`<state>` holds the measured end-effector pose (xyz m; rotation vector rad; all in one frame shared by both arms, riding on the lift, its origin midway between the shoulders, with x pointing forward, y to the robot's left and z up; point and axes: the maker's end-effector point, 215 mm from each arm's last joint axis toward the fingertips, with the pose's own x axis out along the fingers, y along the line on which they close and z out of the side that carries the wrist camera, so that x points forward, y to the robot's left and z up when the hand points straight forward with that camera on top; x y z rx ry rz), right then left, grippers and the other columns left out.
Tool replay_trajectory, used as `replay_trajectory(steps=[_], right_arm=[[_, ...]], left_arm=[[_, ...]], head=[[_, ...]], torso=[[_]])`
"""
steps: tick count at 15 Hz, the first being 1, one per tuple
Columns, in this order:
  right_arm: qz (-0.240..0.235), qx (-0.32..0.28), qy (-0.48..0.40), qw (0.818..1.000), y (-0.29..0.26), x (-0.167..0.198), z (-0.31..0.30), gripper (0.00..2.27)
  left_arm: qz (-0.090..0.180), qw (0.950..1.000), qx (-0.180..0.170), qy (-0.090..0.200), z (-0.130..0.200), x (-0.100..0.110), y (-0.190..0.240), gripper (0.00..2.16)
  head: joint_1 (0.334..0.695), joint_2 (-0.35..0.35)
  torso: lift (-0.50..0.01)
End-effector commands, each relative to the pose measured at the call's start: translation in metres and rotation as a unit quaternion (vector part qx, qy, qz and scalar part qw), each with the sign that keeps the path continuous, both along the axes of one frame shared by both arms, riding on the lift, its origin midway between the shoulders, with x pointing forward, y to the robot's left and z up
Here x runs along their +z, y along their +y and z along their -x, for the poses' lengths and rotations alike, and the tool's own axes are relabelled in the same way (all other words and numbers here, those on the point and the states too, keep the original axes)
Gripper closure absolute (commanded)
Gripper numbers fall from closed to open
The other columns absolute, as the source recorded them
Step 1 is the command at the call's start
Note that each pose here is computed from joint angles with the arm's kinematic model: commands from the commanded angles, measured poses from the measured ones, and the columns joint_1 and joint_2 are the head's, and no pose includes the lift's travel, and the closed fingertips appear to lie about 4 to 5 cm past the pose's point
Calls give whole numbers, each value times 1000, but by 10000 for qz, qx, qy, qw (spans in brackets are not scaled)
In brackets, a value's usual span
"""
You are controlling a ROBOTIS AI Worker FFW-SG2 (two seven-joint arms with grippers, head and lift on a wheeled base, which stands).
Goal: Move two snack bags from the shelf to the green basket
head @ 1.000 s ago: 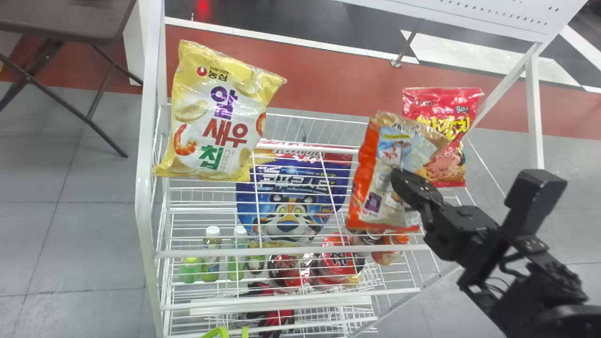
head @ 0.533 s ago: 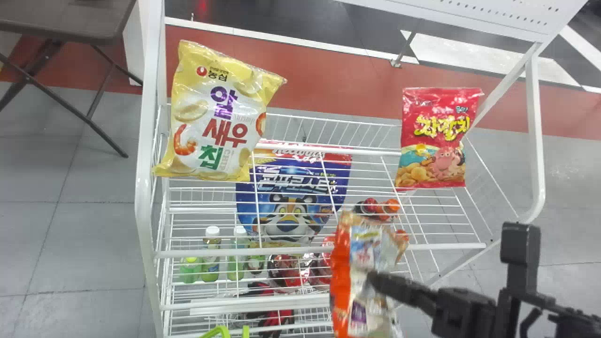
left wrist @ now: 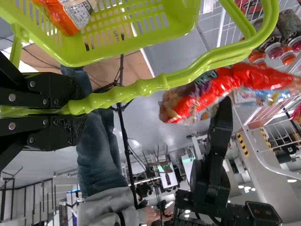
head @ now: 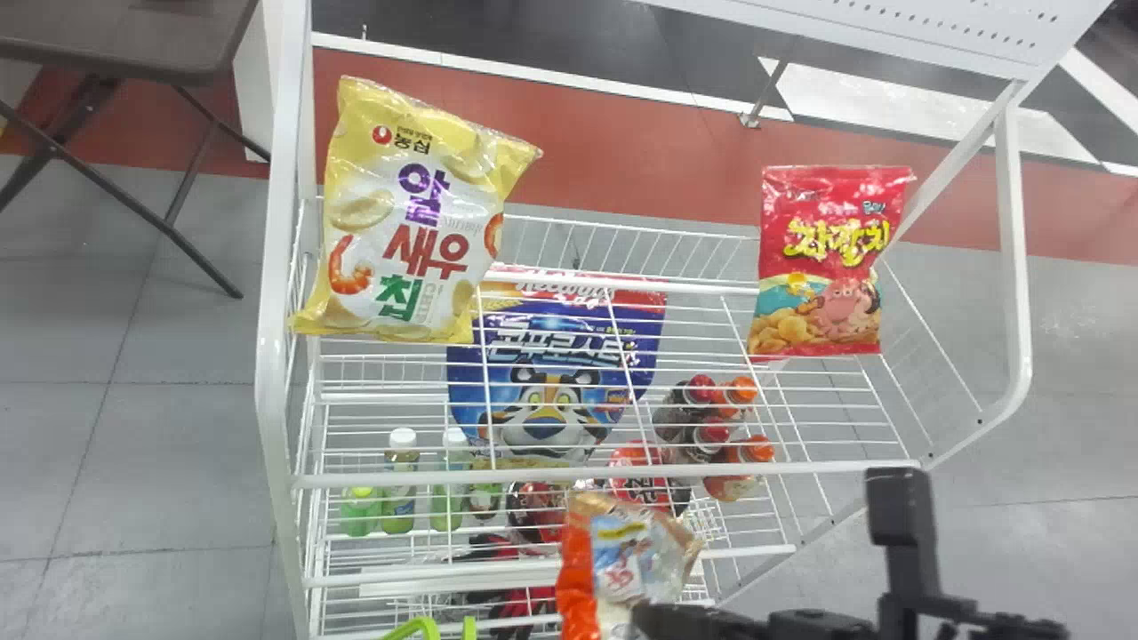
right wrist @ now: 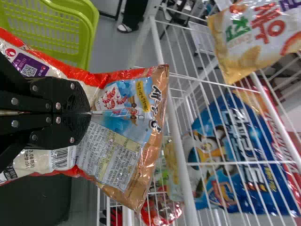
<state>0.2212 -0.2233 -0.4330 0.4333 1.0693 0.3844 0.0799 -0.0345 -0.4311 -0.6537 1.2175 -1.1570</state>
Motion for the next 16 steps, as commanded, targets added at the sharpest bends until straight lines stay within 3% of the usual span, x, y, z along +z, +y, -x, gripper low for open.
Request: replay_trajectory(steps=[1,7,14,16], right_arm=[[-73,365,373,9986,31,-22,23,2246],[-264,875,1029,9905,74,-57,71,2246],[-187,1189,1859,9752,80,-114,111,2243],[-250,1165,1725,9778,84,-126,97,2246]], left_arm=[[14,10000,-10,-9,0,1,-1,2044],[19,10000,-6,-39,-1,1,-1,2044],[59,10000,-63,-47,0,5,-4,2044],[54,9999,-76,-56,1,6,-4,2044]], head=[[695,-350],[695,-350],[695,-350],[695,-350]], torso=[[-16],[-16],[-16],[-16]])
